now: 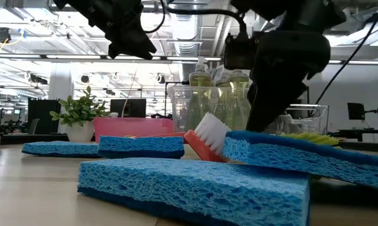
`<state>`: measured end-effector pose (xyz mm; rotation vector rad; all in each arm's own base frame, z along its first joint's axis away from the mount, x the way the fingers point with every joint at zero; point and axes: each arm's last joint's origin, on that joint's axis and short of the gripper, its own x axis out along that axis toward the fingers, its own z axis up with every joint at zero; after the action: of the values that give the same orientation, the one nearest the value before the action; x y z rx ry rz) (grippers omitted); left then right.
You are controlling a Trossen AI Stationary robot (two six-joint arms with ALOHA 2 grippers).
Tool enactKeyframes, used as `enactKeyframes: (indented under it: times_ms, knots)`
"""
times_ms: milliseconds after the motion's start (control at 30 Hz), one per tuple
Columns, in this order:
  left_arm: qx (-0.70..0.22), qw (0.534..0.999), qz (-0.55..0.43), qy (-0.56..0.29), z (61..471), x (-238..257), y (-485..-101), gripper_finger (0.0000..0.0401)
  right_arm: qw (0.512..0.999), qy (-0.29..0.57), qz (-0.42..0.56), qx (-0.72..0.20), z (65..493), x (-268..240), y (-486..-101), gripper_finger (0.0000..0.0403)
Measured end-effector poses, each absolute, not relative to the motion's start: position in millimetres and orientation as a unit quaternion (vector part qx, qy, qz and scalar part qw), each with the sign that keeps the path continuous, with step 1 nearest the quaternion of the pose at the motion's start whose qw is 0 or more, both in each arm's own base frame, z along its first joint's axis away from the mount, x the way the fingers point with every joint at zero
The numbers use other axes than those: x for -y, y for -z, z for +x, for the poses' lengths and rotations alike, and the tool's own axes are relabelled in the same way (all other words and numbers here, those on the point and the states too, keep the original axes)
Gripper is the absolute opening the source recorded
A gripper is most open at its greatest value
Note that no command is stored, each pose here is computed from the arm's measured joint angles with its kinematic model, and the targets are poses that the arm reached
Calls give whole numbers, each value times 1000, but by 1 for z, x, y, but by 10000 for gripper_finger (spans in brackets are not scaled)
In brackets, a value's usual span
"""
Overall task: Pick & Place Kitchen Sink Supplies
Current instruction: Put the blue toilet brush into the red bin
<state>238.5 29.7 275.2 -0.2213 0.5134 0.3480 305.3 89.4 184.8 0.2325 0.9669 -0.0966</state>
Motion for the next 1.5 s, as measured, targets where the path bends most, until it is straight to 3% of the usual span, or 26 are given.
enactKeyframes:
  times_ms: [667,1067,1500]
  knots:
    - [-251,947,-108,-171,239,-30,-275,145,852,69,93,-510,321,-88,-138,301]
    - [-250,946,-107,-177,239,-30,-275,145,836,157,82,-520,305,-48,-166,301]
    - [-250,946,-106,-178,238,-30,-275,145,865,145,80,-473,294,-43,-200,301]
